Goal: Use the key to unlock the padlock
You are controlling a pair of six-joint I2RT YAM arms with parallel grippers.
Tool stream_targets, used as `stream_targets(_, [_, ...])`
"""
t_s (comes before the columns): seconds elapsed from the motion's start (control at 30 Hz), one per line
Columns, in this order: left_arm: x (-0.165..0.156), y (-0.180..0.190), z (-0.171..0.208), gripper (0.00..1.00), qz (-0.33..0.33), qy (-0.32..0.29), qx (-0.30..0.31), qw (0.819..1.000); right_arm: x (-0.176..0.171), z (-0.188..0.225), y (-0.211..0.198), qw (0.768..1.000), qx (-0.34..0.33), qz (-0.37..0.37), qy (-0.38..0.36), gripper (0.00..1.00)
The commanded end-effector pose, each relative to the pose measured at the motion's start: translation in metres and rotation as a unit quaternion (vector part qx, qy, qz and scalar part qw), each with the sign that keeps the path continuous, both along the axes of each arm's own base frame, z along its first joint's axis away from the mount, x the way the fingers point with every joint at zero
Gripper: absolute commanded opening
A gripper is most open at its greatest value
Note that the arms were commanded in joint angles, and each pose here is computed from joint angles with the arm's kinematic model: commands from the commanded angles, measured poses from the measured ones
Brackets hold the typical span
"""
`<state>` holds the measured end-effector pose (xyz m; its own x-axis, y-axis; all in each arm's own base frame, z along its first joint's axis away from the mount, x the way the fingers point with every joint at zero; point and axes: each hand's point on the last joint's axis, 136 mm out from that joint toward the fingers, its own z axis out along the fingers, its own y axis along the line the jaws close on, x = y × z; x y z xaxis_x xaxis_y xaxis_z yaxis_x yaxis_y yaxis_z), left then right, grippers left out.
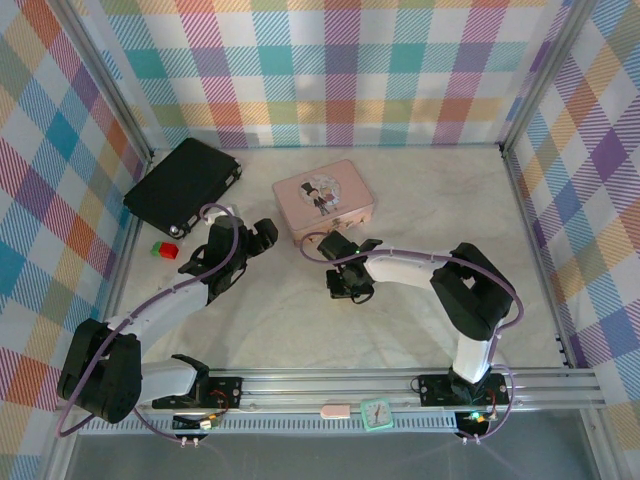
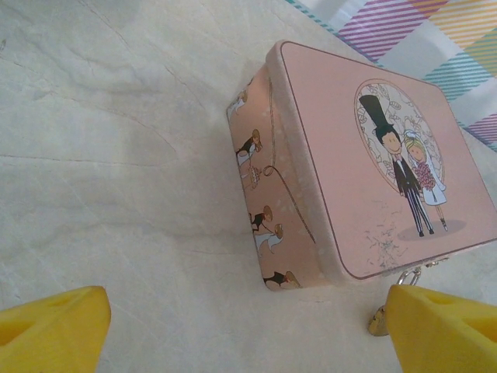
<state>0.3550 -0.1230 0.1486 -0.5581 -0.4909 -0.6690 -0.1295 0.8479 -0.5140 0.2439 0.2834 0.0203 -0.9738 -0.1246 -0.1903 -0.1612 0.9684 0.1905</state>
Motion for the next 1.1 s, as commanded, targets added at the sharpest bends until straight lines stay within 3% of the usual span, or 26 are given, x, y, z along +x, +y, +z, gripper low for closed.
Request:
stream_targets(0.0, [-0.001, -0.009, 0.01, 0.91, -0.014, -0.01, -0.013, 1.0, -0.006, -0.01, -0.005, 1.0, -0.016, -0.011, 0.014, 0.21])
stream_targets(0.17, [-0.006, -0.016, 0.009, 0.91, -0.021, -0.005, -0.028, 0.999, -0.003, -0.016, -0.008, 1.0, -0.025, -0.014, 0.007, 0.17])
stream_targets(0.37, [-0.016, -0.044, -0.002, 0.9, -0.043, 0.021, -0.092, 0.995, 0.001, -0.007, 0.002, 1.0, 0.0, 0.013, -0.015, 0.0])
stream_targets(0.57, [-0.029, -0.077, -0.006, 0.9, -0.059, 0.034, -0.145, 0.987, 0.005, 0.023, 0.013, 0.996, 0.059, 0.034, -0.05, 0.0])
stream_targets(0.83, [-0.029, -0.117, -0.01, 0.86, -0.081, 0.047, -0.214, 0.972, 0.019, 0.069, 0.015, 0.986, 0.135, 0.003, -0.096, 0.0])
stream_targets(1.07, [-0.021, -0.151, -0.007, 0.81, -0.094, 0.048, -0.304, 0.947, 0.037, 0.1, 0.01, 0.969, 0.207, -0.038, -0.133, 0.0])
